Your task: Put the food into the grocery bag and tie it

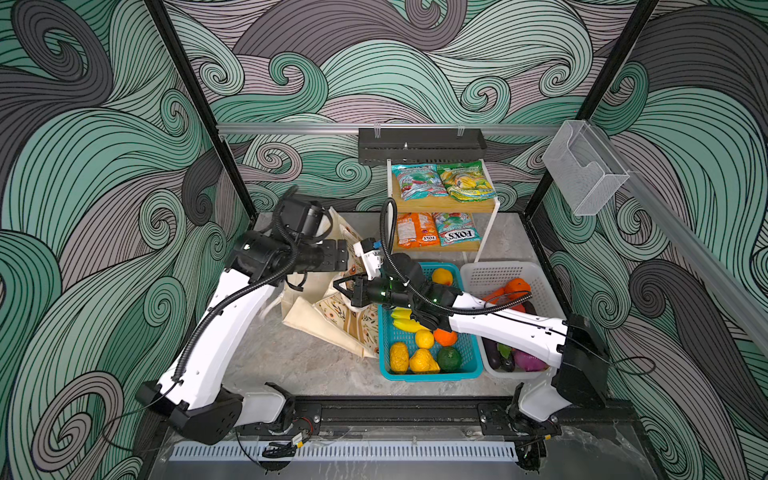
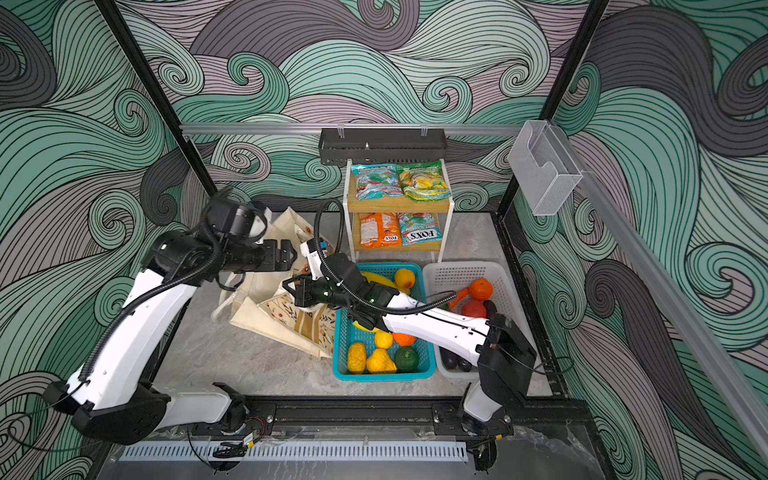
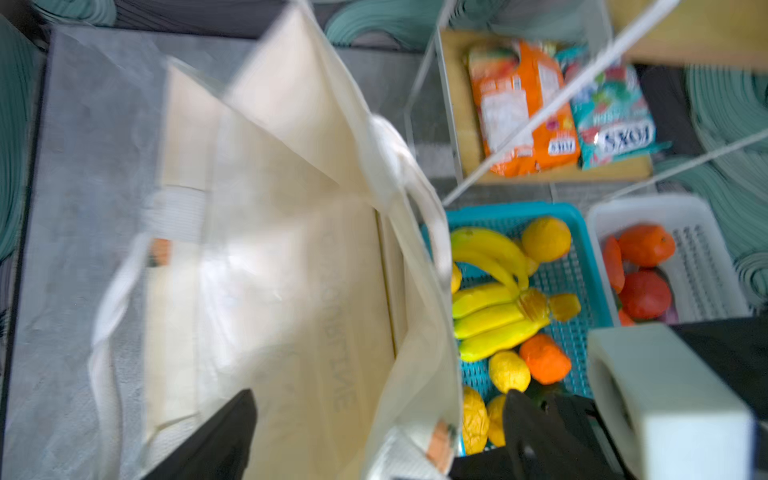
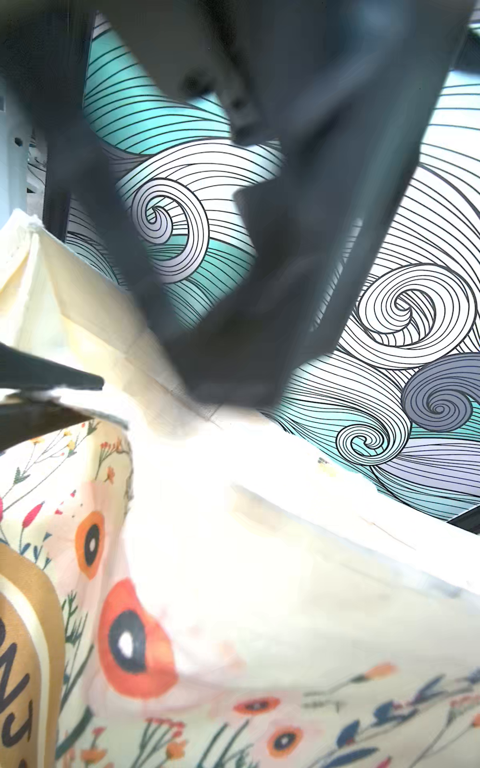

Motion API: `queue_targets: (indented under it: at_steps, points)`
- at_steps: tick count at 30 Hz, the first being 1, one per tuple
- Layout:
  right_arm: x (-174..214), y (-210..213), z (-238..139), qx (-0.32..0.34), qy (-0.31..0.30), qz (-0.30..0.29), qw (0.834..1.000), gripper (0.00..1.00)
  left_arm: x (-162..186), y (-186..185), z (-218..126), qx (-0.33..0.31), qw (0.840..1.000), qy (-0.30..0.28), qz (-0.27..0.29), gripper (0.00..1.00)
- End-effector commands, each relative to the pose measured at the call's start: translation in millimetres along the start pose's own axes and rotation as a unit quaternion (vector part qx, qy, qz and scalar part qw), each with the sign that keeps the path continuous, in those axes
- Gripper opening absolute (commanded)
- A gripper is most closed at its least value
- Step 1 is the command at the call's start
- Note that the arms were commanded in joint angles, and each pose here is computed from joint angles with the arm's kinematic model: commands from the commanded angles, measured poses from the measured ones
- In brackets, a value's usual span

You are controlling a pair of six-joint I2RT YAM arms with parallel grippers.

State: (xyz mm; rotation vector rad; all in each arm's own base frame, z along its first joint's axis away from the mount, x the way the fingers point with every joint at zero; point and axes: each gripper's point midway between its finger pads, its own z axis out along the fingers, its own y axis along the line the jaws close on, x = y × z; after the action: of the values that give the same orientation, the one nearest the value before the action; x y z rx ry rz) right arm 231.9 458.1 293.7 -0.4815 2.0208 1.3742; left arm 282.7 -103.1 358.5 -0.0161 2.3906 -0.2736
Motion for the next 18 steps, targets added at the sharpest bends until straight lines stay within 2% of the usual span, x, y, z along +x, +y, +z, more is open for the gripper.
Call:
queue_targets:
  at_steps: [1,3,6,10,12,15,18]
  points:
    - [-14,23,-17,-0.062,-0.014,-0.032,0.997,0.00,-9,35,-40,-0.007,0.998,-0.052,-0.034,0.98]
    - [-14,35,-23,-0.109,-0.013,-0.043,0.993,0.00,4,53,-31,0.001,0.996,-0.047,-0.072,0.97]
    - [-16,40,-26,-0.127,-0.006,-0.045,0.991,0.00,16,79,-12,0.002,0.991,-0.046,-0.122,0.95]
    - [-11,45,-26,-0.151,0.013,-0.040,0.988,0.00,47,119,23,-0.072,0.986,-0.005,-0.152,0.92]
    - [-10,47,-28,-0.158,0.015,-0.039,0.987,0.00,63,127,36,-0.074,0.983,0.003,-0.168,0.93]
    - [-10,48,-30,-0.157,0.017,-0.049,0.986,0.00,67,113,60,0.017,0.976,0.002,-0.217,0.95]
    - [-10,48,-30,-0.156,0.017,-0.054,0.986,0.00,72,98,91,0.096,0.959,0.040,-0.263,0.92]
